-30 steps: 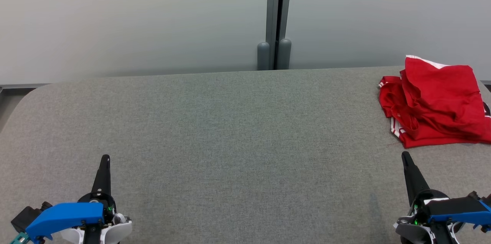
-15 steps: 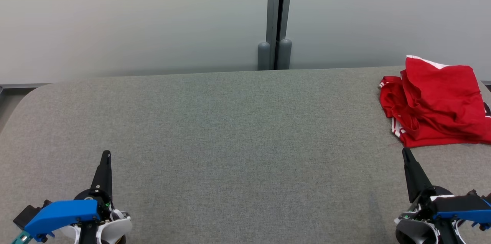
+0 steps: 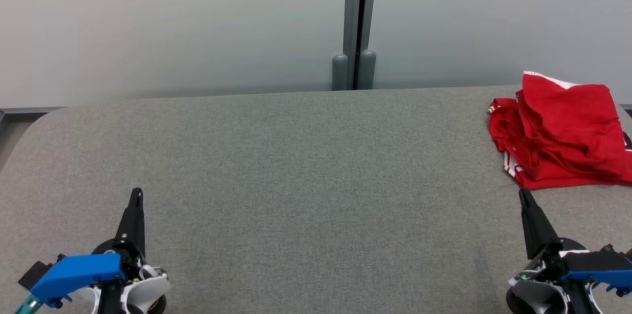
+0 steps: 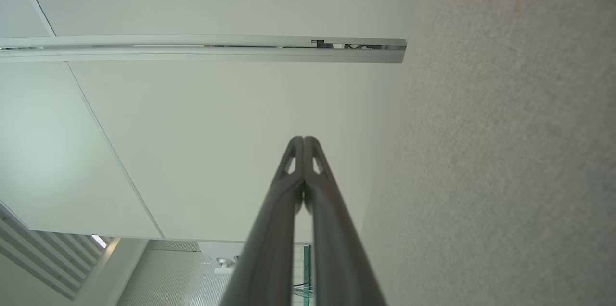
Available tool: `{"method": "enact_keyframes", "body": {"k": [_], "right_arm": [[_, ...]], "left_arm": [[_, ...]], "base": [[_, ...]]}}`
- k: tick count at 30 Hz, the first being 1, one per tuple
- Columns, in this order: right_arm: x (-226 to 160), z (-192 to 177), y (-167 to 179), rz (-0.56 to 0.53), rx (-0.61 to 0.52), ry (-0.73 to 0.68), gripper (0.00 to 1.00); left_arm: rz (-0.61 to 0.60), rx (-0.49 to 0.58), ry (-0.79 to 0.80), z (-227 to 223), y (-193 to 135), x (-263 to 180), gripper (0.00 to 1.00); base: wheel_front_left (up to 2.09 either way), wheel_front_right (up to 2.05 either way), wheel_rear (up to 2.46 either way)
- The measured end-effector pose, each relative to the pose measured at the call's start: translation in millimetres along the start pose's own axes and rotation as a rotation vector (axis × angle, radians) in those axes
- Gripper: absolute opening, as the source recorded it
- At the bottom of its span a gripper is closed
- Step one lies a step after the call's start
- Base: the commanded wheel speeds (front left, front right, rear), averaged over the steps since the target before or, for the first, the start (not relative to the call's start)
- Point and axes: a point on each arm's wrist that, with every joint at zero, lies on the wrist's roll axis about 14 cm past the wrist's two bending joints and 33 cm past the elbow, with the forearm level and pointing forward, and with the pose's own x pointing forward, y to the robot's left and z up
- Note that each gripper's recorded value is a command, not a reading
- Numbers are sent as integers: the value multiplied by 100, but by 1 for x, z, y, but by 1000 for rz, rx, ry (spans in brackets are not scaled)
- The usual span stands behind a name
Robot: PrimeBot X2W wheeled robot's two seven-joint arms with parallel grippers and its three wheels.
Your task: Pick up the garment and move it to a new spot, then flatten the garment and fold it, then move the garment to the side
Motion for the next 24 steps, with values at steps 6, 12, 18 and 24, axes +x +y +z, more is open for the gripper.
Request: {"method": "enact_keyframes", "body": {"k": [6, 12, 18, 24], "right_arm": [[0, 0, 0, 0, 0, 0, 0], [0, 0, 0, 0, 0, 0, 0], [0, 0, 0, 0, 0, 0, 0], [0, 0, 0, 1, 0, 0, 0]], "left_arm": [[0, 0, 0, 0, 0, 0, 0], [0, 0, 0, 0, 0, 0, 0], [0, 0, 0, 0, 0, 0, 0], [0, 0, 0, 0, 0, 0, 0]], "base": [[0, 0, 0], [0, 0, 0], [0, 0, 0], [0, 0, 0]]}}
